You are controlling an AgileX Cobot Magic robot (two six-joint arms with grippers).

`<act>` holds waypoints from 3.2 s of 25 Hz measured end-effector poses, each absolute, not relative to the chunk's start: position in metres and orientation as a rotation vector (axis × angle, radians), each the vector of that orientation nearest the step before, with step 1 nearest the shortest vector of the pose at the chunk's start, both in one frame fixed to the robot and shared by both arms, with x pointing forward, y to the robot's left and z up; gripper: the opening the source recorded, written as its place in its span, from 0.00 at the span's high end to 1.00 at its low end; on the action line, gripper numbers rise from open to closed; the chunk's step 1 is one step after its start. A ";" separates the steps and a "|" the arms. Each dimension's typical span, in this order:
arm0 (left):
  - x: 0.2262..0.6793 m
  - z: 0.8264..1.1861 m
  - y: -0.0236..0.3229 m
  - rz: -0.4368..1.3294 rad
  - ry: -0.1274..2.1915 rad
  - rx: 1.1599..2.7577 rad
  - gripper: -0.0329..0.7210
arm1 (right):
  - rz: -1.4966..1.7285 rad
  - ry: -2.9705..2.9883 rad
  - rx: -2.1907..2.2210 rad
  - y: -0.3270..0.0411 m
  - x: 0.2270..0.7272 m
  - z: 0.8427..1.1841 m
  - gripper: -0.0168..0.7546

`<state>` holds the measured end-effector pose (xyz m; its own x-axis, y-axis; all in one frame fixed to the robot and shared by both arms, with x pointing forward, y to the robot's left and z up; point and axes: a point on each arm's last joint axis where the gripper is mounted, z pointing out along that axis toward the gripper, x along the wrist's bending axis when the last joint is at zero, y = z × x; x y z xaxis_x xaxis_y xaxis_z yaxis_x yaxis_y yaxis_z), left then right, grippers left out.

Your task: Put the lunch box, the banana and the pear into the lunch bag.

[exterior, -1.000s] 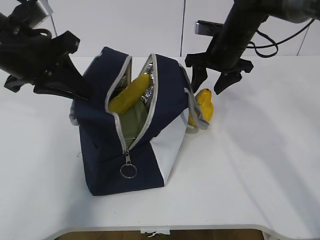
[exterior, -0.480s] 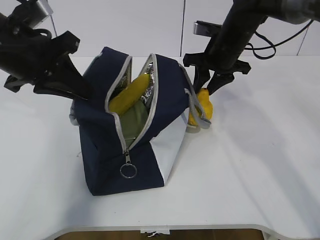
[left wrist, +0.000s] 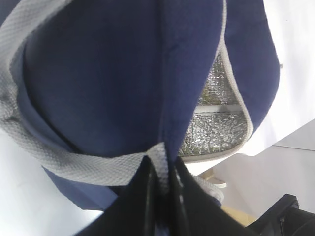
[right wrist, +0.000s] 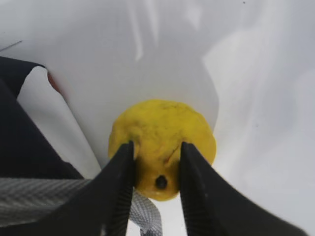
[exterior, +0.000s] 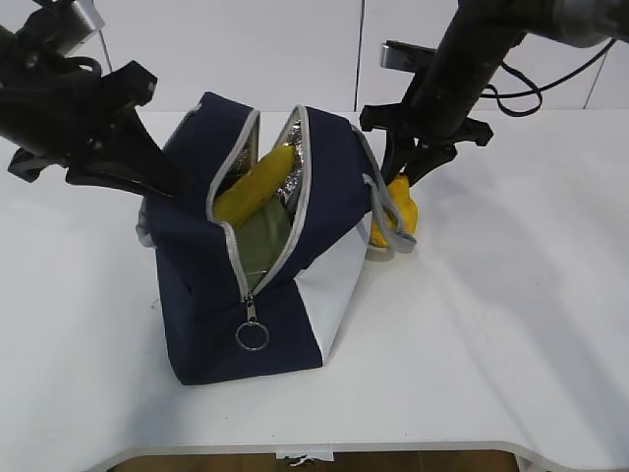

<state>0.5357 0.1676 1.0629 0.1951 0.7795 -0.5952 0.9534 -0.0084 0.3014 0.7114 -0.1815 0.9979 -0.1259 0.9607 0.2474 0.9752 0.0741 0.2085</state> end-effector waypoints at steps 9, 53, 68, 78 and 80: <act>0.535 1.063 0.168 -0.344 1.622 1.825 0.94 | -0.523 -2.359 -2.113 -0.199 0.707 1.029 0.68; 0.536 1.063 0.167 -0.351 1.622 1.814 0.94 | -0.840 -2.299 -1.650 -0.094 0.659 1.074 0.39; 0.536 1.063 0.167 -0.348 1.622 1.817 0.94 | -0.536 -2.520 -1.883 -0.140 0.649 1.067 0.36; 0.535 1.063 0.167 -0.348 1.622 1.820 0.94 | -0.505 -2.375 -1.903 -0.146 0.651 1.044 0.36; 0.535 1.063 0.167 -0.348 1.622 1.820 0.94 | -0.489 -2.340 -1.892 -0.143 0.654 1.033 0.36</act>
<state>0.5355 0.1673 1.0631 0.1933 0.7768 -0.5993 0.9543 -0.0071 0.2987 0.6538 -0.1426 1.0333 -0.2267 0.9359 0.2698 0.9656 0.1797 0.1879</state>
